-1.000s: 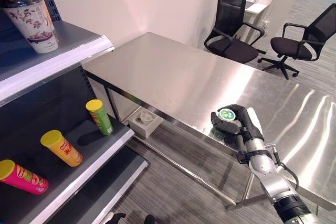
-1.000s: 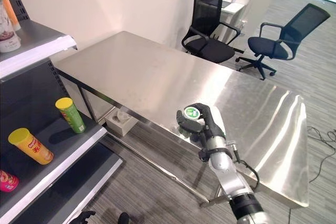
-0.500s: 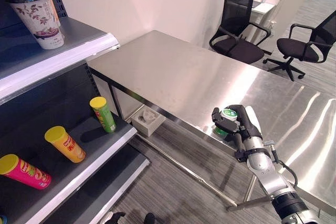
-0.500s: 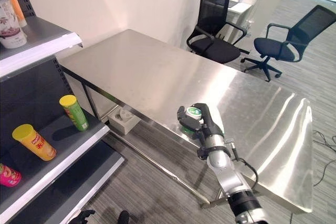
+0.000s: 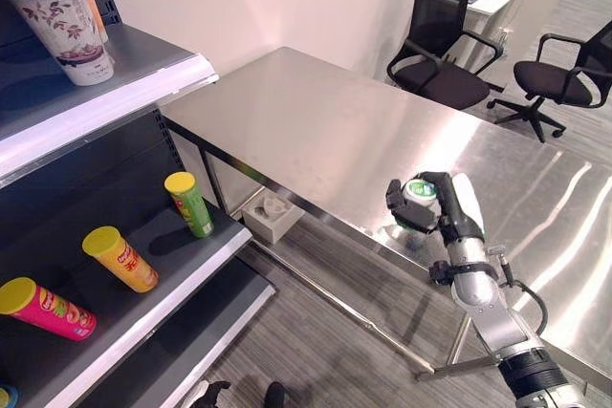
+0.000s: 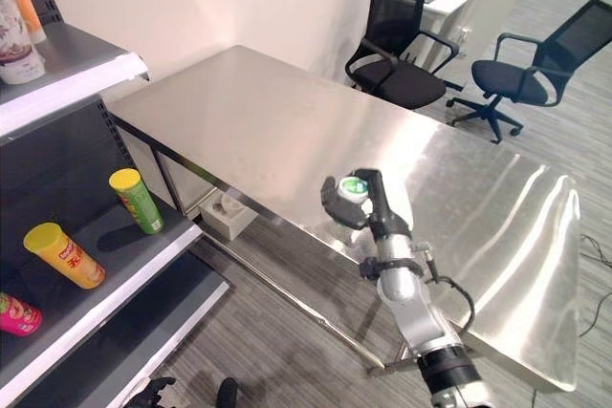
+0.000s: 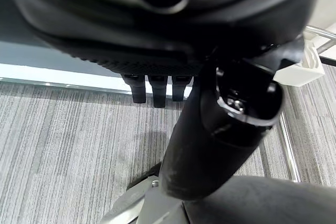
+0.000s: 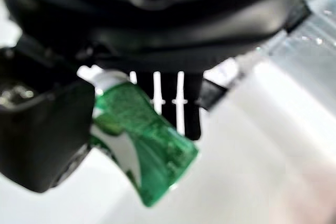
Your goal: Put the goods on the table back onto the shelves and tidy them up.
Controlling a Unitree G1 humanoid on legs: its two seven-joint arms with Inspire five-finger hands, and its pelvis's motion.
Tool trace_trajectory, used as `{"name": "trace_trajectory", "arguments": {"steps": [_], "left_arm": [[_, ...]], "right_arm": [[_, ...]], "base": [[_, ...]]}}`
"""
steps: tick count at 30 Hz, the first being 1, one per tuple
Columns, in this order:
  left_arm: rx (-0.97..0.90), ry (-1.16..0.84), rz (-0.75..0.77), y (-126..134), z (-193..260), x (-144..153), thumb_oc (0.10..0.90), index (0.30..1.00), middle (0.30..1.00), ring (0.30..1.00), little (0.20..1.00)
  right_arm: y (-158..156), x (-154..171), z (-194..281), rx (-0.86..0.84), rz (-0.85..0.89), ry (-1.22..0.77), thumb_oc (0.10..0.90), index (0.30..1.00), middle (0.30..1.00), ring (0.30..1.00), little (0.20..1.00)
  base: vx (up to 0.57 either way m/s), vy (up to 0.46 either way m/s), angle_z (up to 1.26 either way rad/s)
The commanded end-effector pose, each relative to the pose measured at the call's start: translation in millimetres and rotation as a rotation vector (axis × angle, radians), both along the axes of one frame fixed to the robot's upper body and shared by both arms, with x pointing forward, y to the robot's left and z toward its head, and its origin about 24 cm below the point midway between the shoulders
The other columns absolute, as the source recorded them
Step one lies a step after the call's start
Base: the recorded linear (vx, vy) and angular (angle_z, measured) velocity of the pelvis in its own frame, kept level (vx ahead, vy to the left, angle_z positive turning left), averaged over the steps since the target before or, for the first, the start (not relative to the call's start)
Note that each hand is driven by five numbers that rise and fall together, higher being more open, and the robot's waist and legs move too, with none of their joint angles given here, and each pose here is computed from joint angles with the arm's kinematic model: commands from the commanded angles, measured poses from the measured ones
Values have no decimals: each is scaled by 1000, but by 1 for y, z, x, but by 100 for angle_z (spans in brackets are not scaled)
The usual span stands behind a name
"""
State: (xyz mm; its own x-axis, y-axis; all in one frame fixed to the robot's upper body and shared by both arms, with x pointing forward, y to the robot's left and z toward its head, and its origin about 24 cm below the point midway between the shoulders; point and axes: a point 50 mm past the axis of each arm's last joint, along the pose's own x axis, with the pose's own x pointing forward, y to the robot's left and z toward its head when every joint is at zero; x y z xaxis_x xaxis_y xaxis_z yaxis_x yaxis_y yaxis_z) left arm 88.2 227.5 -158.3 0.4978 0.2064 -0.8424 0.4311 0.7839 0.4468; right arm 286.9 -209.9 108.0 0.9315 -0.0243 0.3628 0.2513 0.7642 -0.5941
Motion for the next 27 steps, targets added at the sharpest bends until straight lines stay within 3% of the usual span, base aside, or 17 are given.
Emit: {"name": "trace_trajectory", "arguments": {"steps": [1,11,19,24,27], "left_arm": [[-29,-78,-89,-16,4,23,800,900,900,900,900],[-10,-145,-15,-3,12,41,800,900,900,900,900],[-23,-149,113,-2,9,37,800,900,900,900,900],[-38,-162,115,-15,7,35,800,900,900,900,900],[-22,-139,204,-9,4,22,800,900,900,900,900]], "right_arm": [[8,0,78,22,82,-379,400,300,300,300,300],[31,-10,105,168,278,-455,400,300,300,300,300],[47,-23,104,263,437,-426,400,300,300,300,300],[42,-27,105,199,338,-477,400,300,300,300,300],[40,-32,100,171,296,-475,400,300,300,300,300]], "base": [[0,0,0],[-99,-34,10],[-121,-194,72],[-257,32,75],[-145,65,96]]}}
